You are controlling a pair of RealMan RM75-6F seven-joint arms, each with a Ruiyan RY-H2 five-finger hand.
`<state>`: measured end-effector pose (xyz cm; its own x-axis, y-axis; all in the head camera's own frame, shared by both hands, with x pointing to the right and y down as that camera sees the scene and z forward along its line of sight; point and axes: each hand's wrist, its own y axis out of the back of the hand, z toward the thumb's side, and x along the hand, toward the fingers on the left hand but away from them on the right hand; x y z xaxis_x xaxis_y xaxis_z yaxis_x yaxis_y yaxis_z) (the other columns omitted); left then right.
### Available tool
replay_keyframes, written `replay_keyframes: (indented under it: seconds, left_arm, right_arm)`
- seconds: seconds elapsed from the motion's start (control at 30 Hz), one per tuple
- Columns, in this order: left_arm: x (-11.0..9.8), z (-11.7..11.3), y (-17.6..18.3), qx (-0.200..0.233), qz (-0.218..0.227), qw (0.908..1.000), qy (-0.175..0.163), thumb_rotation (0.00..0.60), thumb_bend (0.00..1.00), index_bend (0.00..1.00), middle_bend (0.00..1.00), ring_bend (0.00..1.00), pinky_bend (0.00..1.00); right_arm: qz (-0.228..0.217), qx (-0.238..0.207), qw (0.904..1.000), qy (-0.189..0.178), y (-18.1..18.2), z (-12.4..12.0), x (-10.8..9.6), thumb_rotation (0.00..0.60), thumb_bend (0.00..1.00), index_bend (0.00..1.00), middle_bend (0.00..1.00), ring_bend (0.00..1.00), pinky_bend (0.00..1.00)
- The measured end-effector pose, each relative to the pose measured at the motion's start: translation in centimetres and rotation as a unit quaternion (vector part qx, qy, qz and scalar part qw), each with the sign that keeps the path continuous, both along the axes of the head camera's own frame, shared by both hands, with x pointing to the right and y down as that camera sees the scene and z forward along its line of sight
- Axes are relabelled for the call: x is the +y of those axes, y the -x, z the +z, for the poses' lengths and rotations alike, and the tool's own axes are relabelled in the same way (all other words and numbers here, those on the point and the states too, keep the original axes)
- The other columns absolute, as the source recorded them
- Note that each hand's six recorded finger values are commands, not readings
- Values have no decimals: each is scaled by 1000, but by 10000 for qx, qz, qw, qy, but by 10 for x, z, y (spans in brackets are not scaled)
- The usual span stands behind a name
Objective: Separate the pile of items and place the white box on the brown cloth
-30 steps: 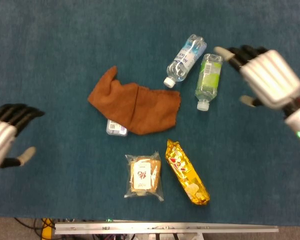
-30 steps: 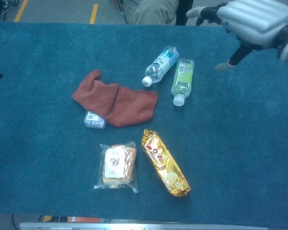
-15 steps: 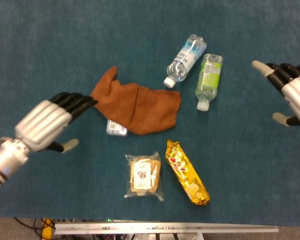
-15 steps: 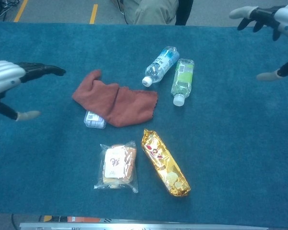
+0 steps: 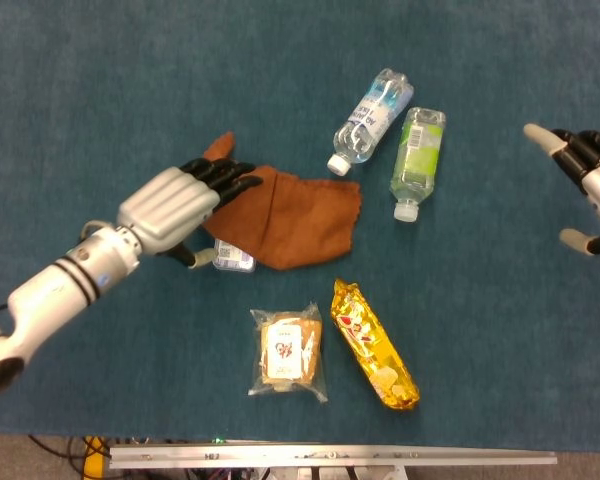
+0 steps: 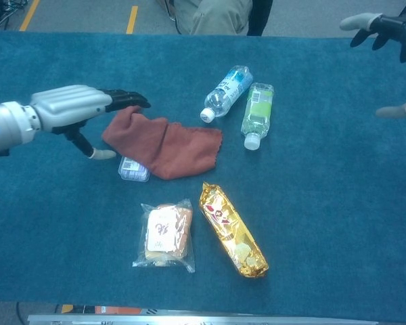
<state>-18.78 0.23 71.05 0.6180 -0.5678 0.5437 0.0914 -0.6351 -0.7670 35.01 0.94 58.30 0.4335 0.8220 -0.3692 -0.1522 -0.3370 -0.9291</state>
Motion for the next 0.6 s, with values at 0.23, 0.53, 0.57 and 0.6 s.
replay_keyframes:
  seconds: [0.23, 0.53, 0.57, 0.6]
  left_arm:
    - [-12, 23, -8, -311, 17, 9994, 143, 600, 265, 0, 24, 38, 115]
    - [-17, 42, -8, -667, -17, 9973, 310, 600, 265, 19, 24, 37, 115]
    - [-18, 44, -8, -701, -21, 9970, 326, 600, 265, 29, 25, 37, 115]
    - [-18, 45, -8, -737, -21, 9967, 342, 600, 266, 36, 25, 37, 115]
  right_arm:
    - [32, -33, 10000, 42, -3, 4, -3, 600, 0, 24, 263, 292, 447]
    - [71, -84, 9999, 120, -7, 8, -3, 600, 0, 25, 263, 292, 447]
    - [77, -90, 9999, 124, -7, 8, -3, 600, 0, 25, 263, 292, 447]
    - [87, -99, 9998, 131, -8, 8, -3, 600, 0, 25, 263, 292, 447]
